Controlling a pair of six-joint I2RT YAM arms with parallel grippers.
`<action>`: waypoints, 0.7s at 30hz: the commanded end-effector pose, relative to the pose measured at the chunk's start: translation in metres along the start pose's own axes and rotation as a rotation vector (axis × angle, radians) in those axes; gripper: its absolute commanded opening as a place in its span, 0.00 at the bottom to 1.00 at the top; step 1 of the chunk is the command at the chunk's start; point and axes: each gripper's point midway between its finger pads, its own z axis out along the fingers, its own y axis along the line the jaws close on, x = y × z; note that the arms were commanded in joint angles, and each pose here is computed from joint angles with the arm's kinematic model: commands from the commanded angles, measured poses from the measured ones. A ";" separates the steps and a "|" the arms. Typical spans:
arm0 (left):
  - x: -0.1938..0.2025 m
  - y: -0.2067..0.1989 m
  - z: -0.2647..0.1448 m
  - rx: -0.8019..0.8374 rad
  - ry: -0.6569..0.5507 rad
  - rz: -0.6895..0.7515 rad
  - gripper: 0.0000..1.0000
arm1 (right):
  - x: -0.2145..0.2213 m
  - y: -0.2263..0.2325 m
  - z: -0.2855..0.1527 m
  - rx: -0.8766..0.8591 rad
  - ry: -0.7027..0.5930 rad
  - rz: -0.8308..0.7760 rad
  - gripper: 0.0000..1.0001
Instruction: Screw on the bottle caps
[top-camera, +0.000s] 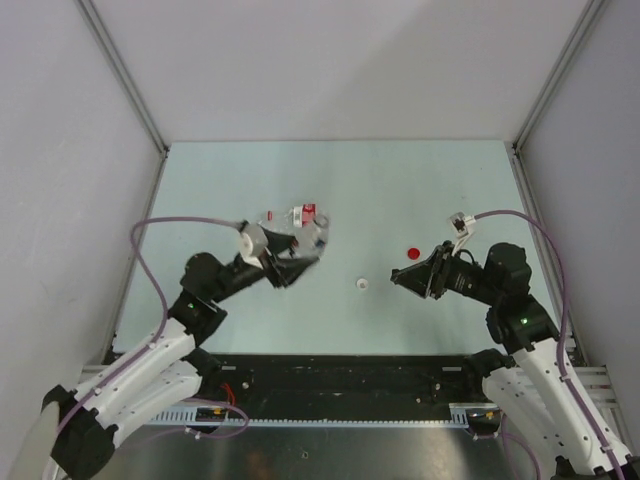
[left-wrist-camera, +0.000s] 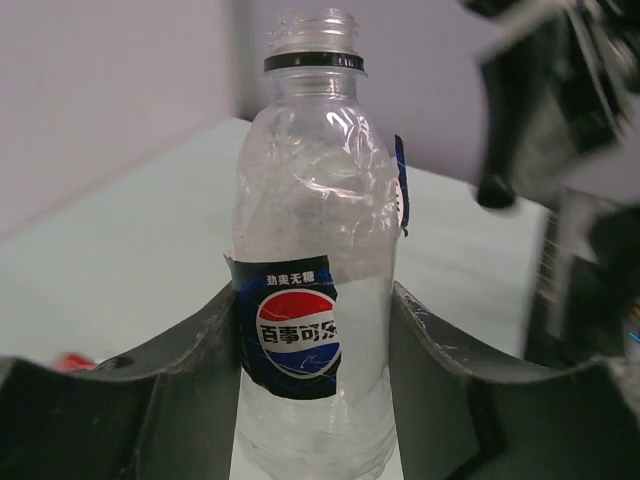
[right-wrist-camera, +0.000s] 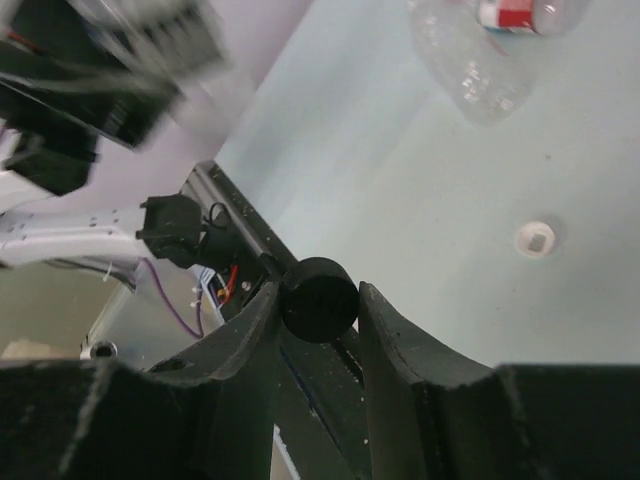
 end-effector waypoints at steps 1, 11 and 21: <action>0.029 -0.075 -0.009 0.313 0.009 -0.067 0.22 | -0.017 0.044 -0.011 -0.158 -0.018 -0.172 0.33; 0.090 -0.166 -0.042 0.747 0.224 -0.204 0.15 | 0.002 0.070 -0.015 -0.254 0.123 -0.275 0.35; 0.091 -0.177 -0.041 0.804 0.244 -0.219 0.15 | 0.026 0.069 -0.008 -0.217 0.225 -0.359 0.35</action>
